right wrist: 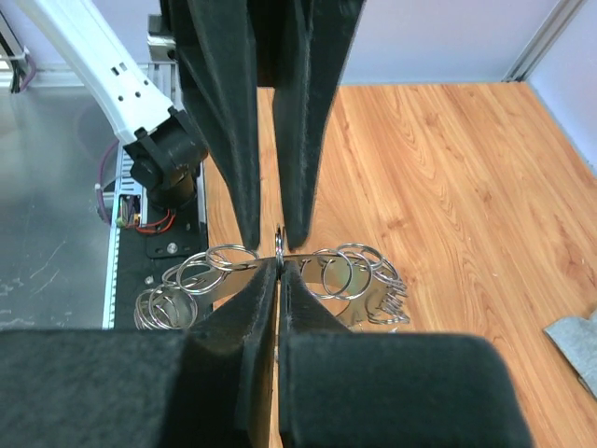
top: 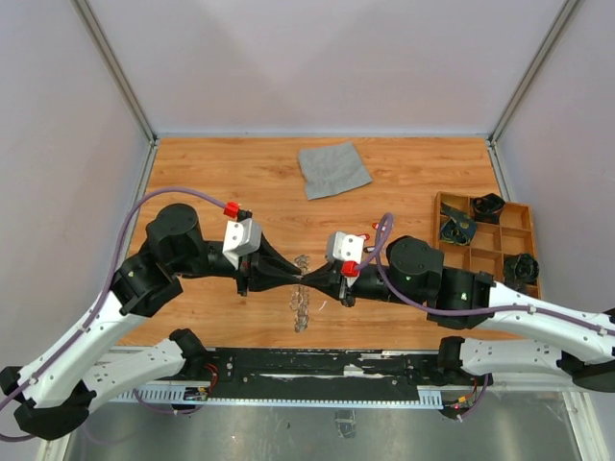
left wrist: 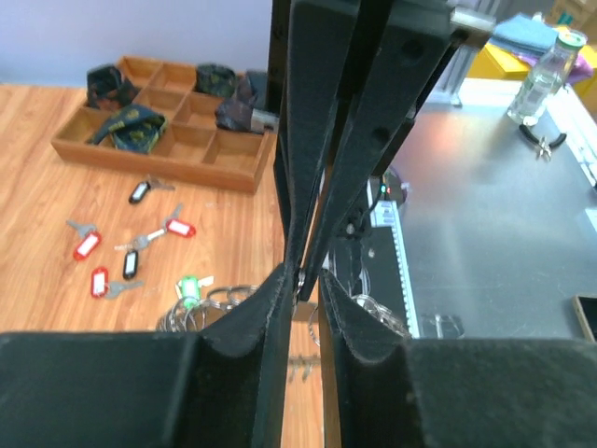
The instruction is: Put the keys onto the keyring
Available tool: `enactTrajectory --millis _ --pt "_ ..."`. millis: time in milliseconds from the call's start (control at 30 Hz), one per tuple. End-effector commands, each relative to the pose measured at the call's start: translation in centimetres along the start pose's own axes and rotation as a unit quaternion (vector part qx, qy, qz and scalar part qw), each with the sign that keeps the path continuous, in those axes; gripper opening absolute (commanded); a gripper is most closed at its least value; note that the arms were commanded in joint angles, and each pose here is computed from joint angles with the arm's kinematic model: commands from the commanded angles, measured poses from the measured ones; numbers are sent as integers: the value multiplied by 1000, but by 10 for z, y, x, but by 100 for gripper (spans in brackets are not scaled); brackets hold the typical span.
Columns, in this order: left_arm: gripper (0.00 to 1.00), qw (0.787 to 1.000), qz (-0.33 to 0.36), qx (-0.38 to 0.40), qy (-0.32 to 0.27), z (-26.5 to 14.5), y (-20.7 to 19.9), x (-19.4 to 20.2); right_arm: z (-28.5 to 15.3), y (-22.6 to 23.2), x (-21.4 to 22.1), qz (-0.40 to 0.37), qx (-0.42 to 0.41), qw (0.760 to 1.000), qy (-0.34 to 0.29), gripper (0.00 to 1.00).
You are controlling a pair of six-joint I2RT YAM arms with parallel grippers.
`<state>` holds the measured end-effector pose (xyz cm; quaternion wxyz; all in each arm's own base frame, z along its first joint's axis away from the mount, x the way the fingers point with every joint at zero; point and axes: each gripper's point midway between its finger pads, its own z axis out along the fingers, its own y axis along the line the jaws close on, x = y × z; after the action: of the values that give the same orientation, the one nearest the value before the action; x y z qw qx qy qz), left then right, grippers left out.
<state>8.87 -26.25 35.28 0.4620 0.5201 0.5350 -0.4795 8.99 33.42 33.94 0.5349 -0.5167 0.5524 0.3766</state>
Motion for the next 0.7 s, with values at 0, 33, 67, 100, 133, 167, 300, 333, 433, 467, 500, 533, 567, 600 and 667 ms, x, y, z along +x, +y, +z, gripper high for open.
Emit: enactTrajectory --millis 0,33,67,100,133,167,300,333,433,467,500,533,567,600,667 --pt "29 997 29 12 -77 -8 -15 -41 -1 -2 -36 8 4 995 -99 0" --pt "33 995 32 12 -92 -11 -18 -48 -1 -1 -39 11 1 993 -114 0" --pt "36 994 36 11 -106 -13 -20 -56 0 0 -41 12 0 992 -126 0" --pt "38 992 38 8 -116 -15 -20 -61 0 0 -45 13 0 990 -140 0" --pt "38 992 39 5 -124 -16 -20 -65 0 1 -48 13 -1 988 -154 0" --pt "39 991 39 1 -129 -17 -20 -68 -2 1 -53 14 -1 985 -172 0" --pt "40 990 35 -14 -137 -19 -17 -69 -9 0 -69 18 4 973 -229 0" --pt "40 990 33 -17 -137 -20 -16 -68 -11 0 -73 16 4 971 -240 0" --pt "40 990 29 -24 -139 -21 -15 -66 -19 4 -83 6 -7 962 -274 0" --pt "41 989 28 -27 -140 -22 -15 -66 -21 6 -86 2 -12 959 -282 0" --pt "41 989 29 -29 -142 -22 -15 -67 -23 8 -88 -5 -17 958 -287 0" --pt "41 989 30 -31 -144 -24 -15 -68 -25 10 -91 -11 -22 955 -296 0" --pt "41 988 30 -33 -146 -24 -15 -69 -27 13 -92 -17 -28 953 -302 0" --pt "41 988 31 -35 -147 -24 -14 -70 -29 15 -94 -22 -31 950 -309 0" --pt "40 987 31 -37 -152 -25 -14 -72 -32 18 -98 -34 -36 944 -325 0"
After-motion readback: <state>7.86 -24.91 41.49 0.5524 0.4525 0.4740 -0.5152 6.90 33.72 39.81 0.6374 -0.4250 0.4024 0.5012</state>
